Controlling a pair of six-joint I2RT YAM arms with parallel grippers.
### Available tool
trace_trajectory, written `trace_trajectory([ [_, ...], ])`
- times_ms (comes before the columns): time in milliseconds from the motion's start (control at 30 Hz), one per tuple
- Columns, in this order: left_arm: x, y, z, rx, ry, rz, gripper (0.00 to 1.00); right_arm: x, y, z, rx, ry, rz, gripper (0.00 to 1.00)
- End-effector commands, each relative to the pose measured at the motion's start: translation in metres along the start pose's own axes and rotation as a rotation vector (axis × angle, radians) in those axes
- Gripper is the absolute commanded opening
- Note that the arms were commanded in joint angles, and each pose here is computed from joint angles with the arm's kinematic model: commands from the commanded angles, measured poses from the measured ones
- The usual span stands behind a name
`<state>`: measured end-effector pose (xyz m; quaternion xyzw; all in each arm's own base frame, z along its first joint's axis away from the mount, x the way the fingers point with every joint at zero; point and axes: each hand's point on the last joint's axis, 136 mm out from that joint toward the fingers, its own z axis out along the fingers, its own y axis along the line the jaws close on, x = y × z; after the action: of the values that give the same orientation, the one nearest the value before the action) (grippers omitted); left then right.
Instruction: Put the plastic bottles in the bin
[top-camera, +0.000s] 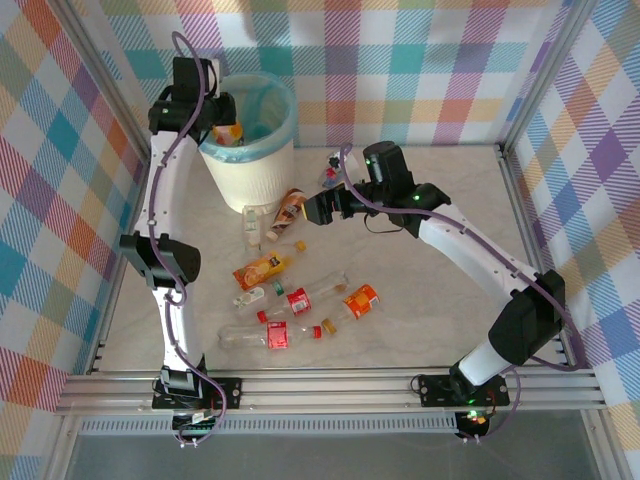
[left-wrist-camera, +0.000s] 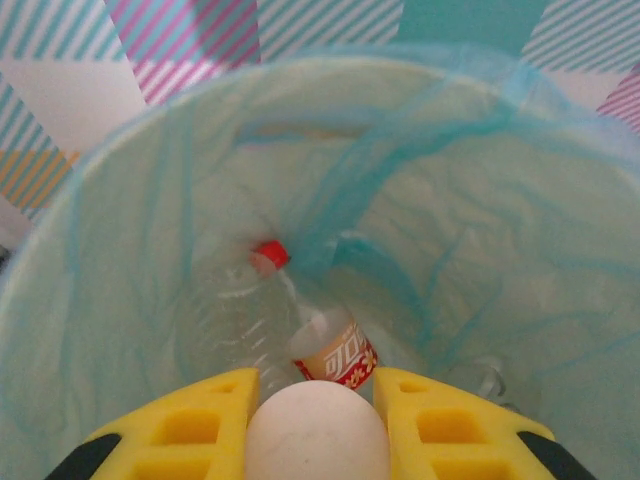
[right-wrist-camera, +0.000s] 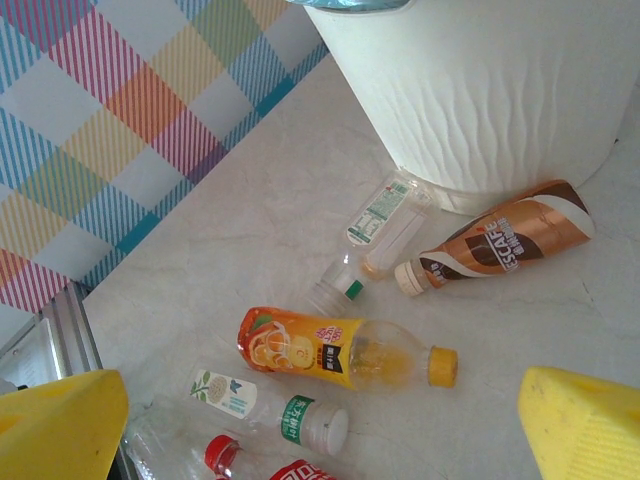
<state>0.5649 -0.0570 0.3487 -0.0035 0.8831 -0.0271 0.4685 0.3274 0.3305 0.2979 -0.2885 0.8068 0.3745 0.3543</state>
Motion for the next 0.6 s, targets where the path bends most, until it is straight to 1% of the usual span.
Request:
trace_trajectory([
  [0,0.031,-0.001,0.027,0.017,0.081,0.023,0.13,0.008,0.005,0.005,-0.028,0.029,0.0,1.0],
  [33,0.033,-0.001,0.03,0.022,0.082,0.021,0.17,0.009,0.005,0.006,-0.029,0.032,0.001,1.0],
  [67,0.033,-0.001,0.032,0.025,0.08,0.018,0.23,0.009,0.005,0.006,-0.027,0.035,0.004,1.0],
  [167,0.025,-0.001,0.028,0.026,0.053,-0.001,0.51,0.009,0.005,0.006,-0.025,0.04,0.002,1.0],
  [233,0.012,-0.001,0.019,0.026,0.012,-0.016,0.63,0.009,0.005,0.006,-0.023,0.039,0.001,1.0],
  [300,-0.003,0.0,0.007,0.032,-0.035,-0.032,0.67,0.006,0.006,0.004,-0.022,0.033,-0.005,1.0],
  [367,-0.016,-0.004,-0.008,0.051,-0.077,-0.042,0.67,0.004,0.006,0.003,-0.015,0.028,-0.006,1.0],
  [467,-0.034,-0.008,-0.03,0.084,-0.133,-0.059,0.66,0.002,0.006,0.004,-0.01,0.024,-0.006,1.0],
  [567,-0.04,-0.012,-0.046,0.108,-0.157,-0.064,0.63,0.003,0.004,0.004,-0.004,0.026,-0.002,1.0],
])
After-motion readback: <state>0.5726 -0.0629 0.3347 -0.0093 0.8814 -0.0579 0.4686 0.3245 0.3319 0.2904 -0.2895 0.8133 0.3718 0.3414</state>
